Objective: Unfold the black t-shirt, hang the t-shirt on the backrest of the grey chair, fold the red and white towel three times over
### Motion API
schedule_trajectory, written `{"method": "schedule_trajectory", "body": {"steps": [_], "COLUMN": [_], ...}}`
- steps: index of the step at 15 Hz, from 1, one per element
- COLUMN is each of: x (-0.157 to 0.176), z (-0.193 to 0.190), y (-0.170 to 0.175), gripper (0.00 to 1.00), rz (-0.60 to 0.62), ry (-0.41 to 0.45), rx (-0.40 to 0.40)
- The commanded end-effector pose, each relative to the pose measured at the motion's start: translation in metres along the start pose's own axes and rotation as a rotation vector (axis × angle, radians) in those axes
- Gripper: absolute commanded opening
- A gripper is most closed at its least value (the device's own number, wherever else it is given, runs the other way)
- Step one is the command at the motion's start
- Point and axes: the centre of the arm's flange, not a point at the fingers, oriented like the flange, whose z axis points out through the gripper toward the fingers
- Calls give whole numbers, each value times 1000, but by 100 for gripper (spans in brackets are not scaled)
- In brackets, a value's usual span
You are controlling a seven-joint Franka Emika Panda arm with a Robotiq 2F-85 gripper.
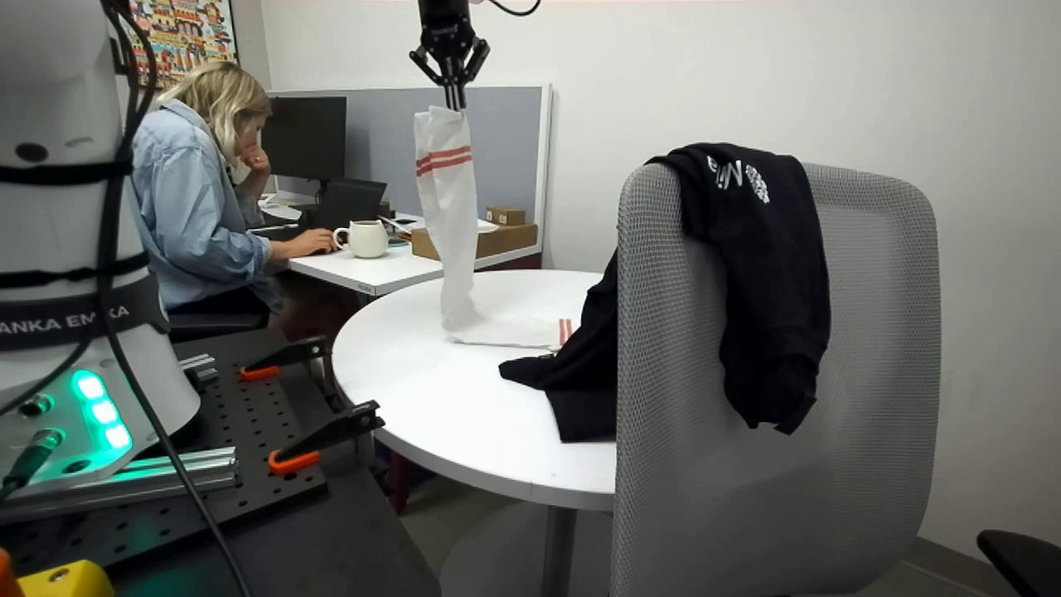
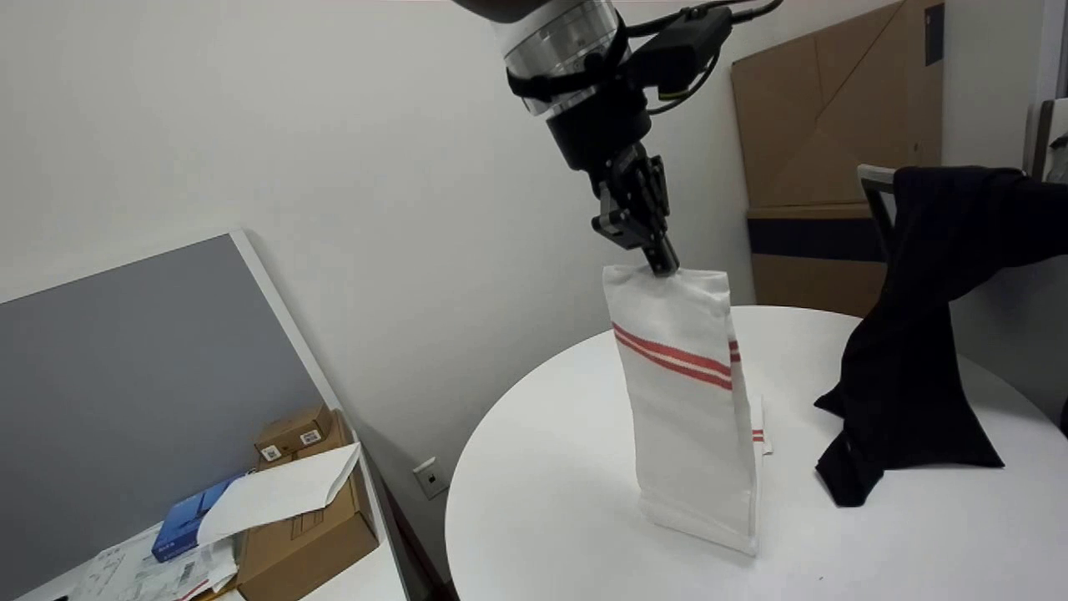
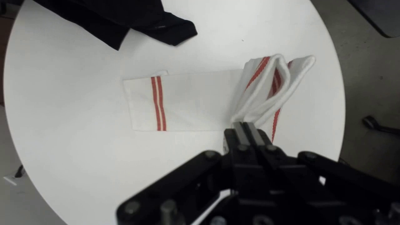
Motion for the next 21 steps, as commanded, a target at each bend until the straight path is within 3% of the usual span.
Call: {"method": "schedule_trajectory", "body": {"steps": [1, 5, 10, 14, 21], "x": [13, 17, 20, 26, 40], "z": [-4, 19, 2, -2, 40], "y": [51, 97, 162, 186, 198], "gripper": [1, 1, 1, 1, 1], "rz": [2, 40, 118, 128, 97], "ry": [-70, -119, -123, -130, -193], "rx": [-28, -54, -145, -225, -322]}}
